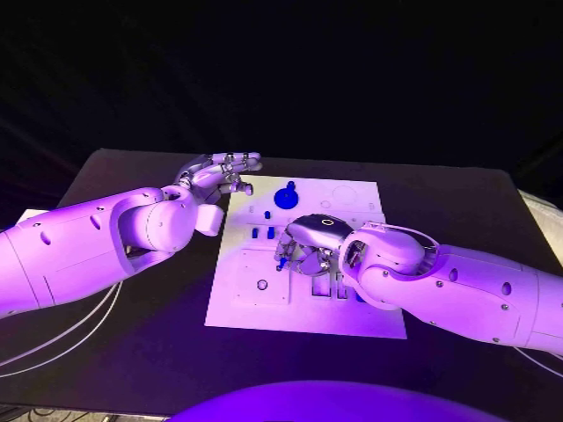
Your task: Assemble the parts on the task board
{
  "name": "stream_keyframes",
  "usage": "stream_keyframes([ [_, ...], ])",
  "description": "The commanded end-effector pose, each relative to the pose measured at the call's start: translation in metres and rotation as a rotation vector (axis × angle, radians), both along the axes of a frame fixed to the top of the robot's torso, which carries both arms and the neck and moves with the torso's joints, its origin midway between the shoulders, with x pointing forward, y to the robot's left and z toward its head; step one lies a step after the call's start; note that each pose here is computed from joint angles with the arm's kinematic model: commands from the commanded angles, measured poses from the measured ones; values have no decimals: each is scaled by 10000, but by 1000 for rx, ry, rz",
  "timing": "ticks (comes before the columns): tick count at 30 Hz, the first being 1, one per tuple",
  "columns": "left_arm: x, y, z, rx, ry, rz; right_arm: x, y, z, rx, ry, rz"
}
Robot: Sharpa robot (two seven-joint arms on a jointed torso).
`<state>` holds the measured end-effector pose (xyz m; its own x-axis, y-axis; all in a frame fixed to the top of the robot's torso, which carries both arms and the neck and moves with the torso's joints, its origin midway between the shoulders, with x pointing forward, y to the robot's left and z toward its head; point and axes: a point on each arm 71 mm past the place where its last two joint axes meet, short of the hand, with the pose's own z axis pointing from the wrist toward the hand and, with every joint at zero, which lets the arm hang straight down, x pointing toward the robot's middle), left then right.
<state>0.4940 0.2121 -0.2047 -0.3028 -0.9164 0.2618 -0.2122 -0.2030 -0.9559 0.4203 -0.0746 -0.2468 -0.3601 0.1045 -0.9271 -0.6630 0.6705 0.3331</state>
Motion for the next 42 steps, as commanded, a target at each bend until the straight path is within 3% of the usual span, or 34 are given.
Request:
stream_keyframes([
  [1,-6,-31,6,-15,-1,-21,-16,17,-34,-31,4,26],
  [29,-1,-21,-5,-13,8,-24,-68,103,-110,-106,-2,55],
  [34,0,-21,-6,-12,9,-25,-56,91,-97,-90,-19,30],
  [42,0,-19,-8,-12,11,-26,-31,4,-6,0,-100,-37],
])
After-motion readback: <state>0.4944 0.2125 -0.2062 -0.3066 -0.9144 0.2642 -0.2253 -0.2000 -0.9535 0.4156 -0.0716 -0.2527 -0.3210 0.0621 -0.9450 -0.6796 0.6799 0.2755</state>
